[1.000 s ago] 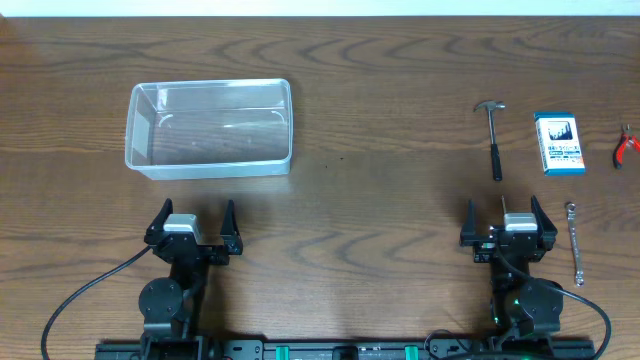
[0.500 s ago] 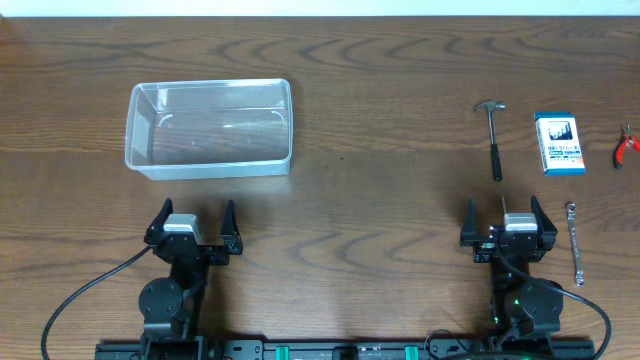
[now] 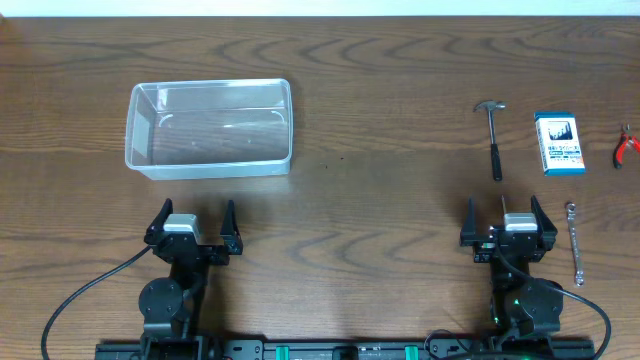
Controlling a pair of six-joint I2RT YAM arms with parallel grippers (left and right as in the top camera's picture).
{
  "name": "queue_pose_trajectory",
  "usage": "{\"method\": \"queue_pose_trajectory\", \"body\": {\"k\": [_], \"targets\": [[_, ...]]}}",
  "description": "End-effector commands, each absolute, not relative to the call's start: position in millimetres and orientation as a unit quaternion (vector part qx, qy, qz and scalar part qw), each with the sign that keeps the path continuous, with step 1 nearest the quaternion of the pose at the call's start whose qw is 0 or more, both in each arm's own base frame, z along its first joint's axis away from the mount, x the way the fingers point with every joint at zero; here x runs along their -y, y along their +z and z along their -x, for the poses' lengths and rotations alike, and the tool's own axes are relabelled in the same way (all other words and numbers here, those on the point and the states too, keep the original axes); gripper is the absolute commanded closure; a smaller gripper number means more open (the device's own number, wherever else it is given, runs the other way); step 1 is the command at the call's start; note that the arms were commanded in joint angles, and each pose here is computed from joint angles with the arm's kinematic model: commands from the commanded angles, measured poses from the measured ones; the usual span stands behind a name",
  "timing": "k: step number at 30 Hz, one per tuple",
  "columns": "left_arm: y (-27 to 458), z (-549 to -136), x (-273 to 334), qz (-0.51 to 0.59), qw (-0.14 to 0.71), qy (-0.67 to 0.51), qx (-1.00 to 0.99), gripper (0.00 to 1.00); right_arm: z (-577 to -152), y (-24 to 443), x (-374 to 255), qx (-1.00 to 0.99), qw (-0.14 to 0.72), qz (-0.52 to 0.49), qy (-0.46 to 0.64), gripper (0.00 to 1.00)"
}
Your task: Pack container
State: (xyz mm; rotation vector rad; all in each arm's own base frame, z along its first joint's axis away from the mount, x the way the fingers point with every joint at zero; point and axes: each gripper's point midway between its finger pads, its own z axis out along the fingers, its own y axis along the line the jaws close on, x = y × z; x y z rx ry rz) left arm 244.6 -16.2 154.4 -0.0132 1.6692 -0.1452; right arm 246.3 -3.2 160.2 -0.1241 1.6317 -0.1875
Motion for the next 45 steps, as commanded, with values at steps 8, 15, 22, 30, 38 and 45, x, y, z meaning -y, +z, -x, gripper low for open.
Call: {"method": "queue_pose_trajectory", "body": {"k": [8, 15, 22, 30, 38, 45], "targets": [[139, -243, 18, 0.007, 0.651, -0.071, -0.756, 0.02, -246, 159, 3, -0.727, 0.68, 0.051, -0.08, 0.01], [139, -243, 18, 0.007, 0.651, -0.071, -0.756, 0.02, -246, 159, 3, -0.727, 0.68, 0.051, -0.08, 0.01], [139, -243, 18, 0.007, 0.651, -0.071, -0.756, 0.02, -246, 159, 3, -0.727, 0.68, 0.051, -0.08, 0.01], [139, -243, 18, 0.007, 0.651, -0.071, -0.756, 0.02, -246, 160, 3, -0.727, 0.68, 0.05, -0.082, 0.01], [139, -243, 18, 0.007, 0.651, -0.071, -0.756, 0.02, -246, 160, 2, -0.727, 0.68, 0.052, -0.079, 0.01], [139, -243, 18, 0.007, 0.651, -0.071, -0.756, 0.02, -245, 157, -26, -0.726, 0.681, 0.095, -0.007, 0.01]]}}
